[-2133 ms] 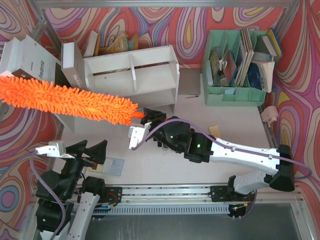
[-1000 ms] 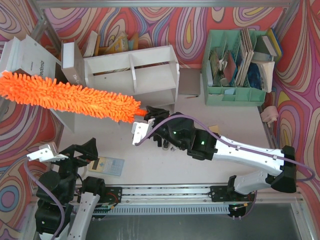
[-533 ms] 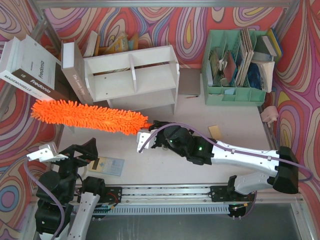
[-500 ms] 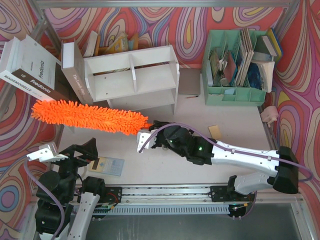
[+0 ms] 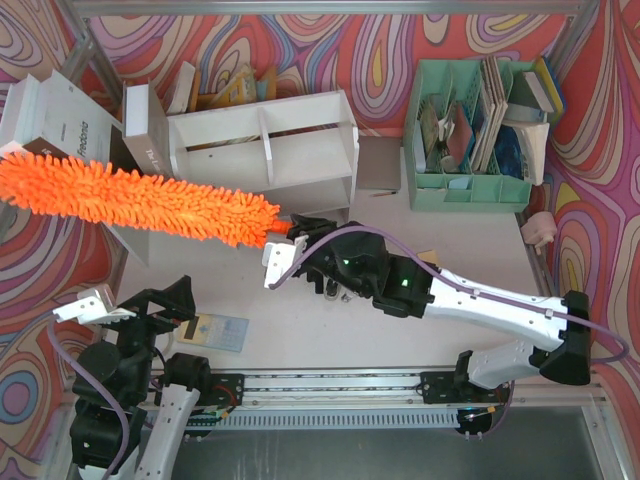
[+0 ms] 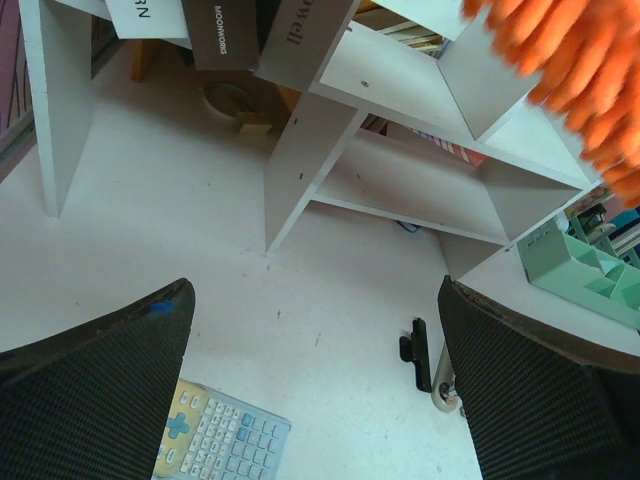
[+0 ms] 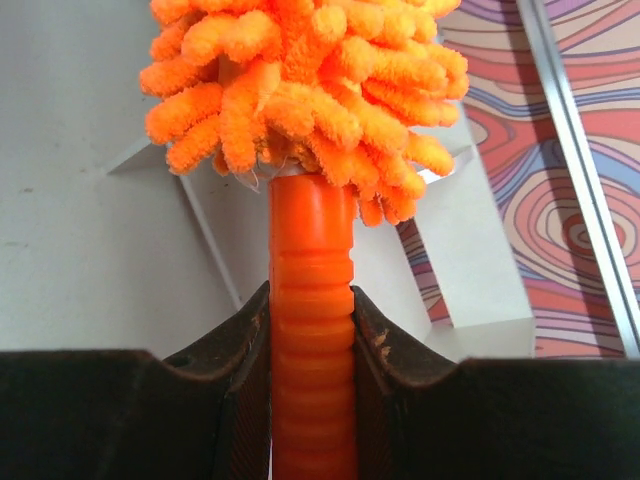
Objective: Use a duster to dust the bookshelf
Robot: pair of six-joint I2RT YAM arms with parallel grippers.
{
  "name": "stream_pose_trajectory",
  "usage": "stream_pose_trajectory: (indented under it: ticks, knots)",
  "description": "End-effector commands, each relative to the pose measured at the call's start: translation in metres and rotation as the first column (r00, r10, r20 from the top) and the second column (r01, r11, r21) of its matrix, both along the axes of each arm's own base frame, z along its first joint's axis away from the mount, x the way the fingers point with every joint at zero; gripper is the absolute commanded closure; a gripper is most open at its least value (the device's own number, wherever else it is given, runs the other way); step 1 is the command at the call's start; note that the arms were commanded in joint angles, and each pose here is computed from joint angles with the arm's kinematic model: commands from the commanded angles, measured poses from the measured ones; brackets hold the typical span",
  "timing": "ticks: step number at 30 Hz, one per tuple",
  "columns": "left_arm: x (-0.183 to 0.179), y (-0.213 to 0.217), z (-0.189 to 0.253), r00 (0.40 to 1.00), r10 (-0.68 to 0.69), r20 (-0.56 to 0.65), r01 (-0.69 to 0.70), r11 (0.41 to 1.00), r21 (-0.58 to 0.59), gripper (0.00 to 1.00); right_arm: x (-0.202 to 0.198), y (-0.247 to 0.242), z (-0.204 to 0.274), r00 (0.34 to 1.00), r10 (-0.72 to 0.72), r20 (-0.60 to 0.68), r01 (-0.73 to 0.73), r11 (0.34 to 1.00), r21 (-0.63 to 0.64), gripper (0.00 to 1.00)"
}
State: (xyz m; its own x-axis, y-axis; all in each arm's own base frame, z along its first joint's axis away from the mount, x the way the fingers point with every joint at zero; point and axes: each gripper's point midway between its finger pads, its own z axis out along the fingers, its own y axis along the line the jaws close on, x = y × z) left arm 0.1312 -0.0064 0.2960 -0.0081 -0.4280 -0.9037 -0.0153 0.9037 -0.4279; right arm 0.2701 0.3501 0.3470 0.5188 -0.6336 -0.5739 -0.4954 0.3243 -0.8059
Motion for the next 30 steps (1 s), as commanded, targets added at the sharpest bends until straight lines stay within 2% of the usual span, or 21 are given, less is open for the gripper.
stream_pose_trajectory:
  ticks: [1, 13, 16, 25, 30]
  knots:
    - [-0.003, 0.004, 0.003, 1.0, 0.022, 0.016, -0.022, 1.0, -0.011, 0.01, 0.004, 0.001, 0.03, 0.998, -0.009, 0.065, 0.003, 0.996, 0.085, 1.0]
    - [0.0, 0.005, 0.002, 0.999, 0.034, 0.017, -0.034, 0.999, -0.014, 0.01, 0.001, -0.017, -0.057, 0.996, -0.047, -0.08, 0.052, 0.997, 0.062, 1.0]
    - [0.001, 0.006, 0.002, 0.999, 0.039, 0.018, -0.038, 0.999, -0.016, 0.02, 0.002, -0.02, -0.054, 0.996, -0.058, -0.07, 0.062, 0.996, 0.063, 1.0]
    - [0.001, 0.007, 0.0, 0.999, 0.044, 0.014, -0.044, 0.999, -0.016, 0.02, 0.001, -0.006, 0.002, 1.0, 0.004, -0.004, -0.003, 0.991, 0.131, 1.0]
    - [0.002, 0.006, 0.0, 0.999, 0.041, 0.015, -0.041, 0.999, -0.017, 0.02, 0.002, -0.004, 0.004, 1.0, 0.002, 0.007, -0.003, 0.988, 0.155, 1.0]
